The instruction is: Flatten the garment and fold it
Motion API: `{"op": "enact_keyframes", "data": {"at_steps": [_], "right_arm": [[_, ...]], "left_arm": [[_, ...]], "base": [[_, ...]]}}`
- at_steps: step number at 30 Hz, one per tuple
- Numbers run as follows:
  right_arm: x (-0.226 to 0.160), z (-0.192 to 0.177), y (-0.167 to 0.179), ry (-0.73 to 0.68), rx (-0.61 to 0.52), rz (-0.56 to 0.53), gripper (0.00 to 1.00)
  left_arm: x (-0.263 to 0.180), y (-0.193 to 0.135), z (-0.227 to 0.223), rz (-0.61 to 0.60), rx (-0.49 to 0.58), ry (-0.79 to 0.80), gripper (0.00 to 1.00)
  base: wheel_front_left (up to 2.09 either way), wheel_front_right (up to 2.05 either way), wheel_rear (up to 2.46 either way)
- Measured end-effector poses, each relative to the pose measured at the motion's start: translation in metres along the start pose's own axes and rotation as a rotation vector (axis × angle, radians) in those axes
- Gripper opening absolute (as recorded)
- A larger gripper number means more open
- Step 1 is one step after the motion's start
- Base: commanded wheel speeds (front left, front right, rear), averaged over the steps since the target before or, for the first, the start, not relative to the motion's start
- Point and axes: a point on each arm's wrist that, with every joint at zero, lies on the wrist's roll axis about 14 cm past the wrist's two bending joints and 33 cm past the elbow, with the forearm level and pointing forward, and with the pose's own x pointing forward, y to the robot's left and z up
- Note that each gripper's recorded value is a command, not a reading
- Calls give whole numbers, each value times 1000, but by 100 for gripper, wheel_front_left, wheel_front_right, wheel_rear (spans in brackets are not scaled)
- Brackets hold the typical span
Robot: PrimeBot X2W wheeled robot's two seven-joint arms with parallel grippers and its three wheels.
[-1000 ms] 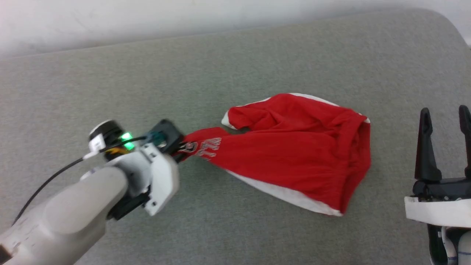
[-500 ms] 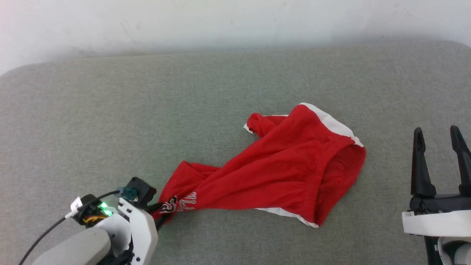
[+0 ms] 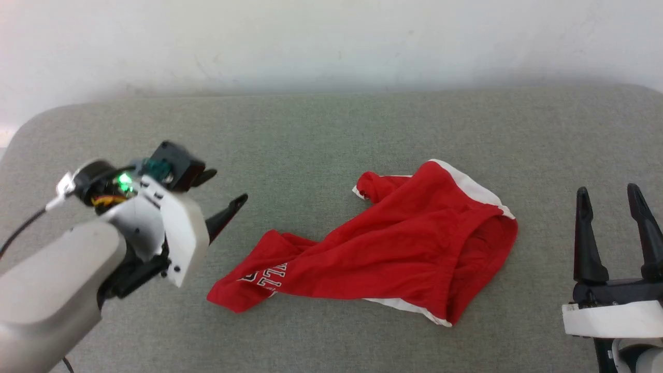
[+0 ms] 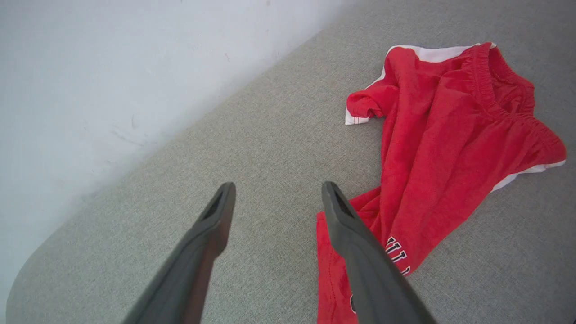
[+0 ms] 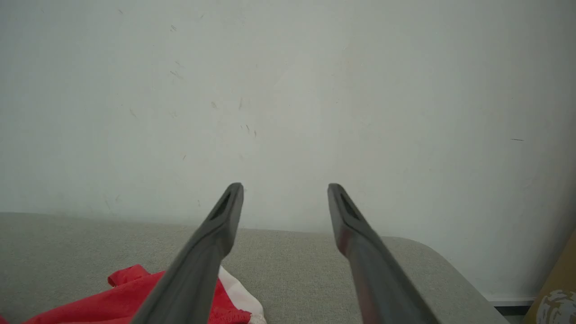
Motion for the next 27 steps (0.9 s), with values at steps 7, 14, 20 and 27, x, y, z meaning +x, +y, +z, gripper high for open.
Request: {"op": "enact_keyframes", "data": {"at_steps": [7,14,20,27], "right_arm": [[-3,-8,-4,25,-2,-12,100],[3,-13,-13,33,-13,-37,100],[5,-21,-22,54,-26,-63,100],[2,-31,-34,87,-44,-95,100]], "left_arm": [[33,-10,-16,-86,70,173,100],[62,-30,-69,-166,103,401,100],[85,-50,-94,-230,108,476,100],[100,-61,-100,-280,130,506,0]], "base": [[0,0,0],[0,0,0],[0,0,0],[0,0,0]]}}
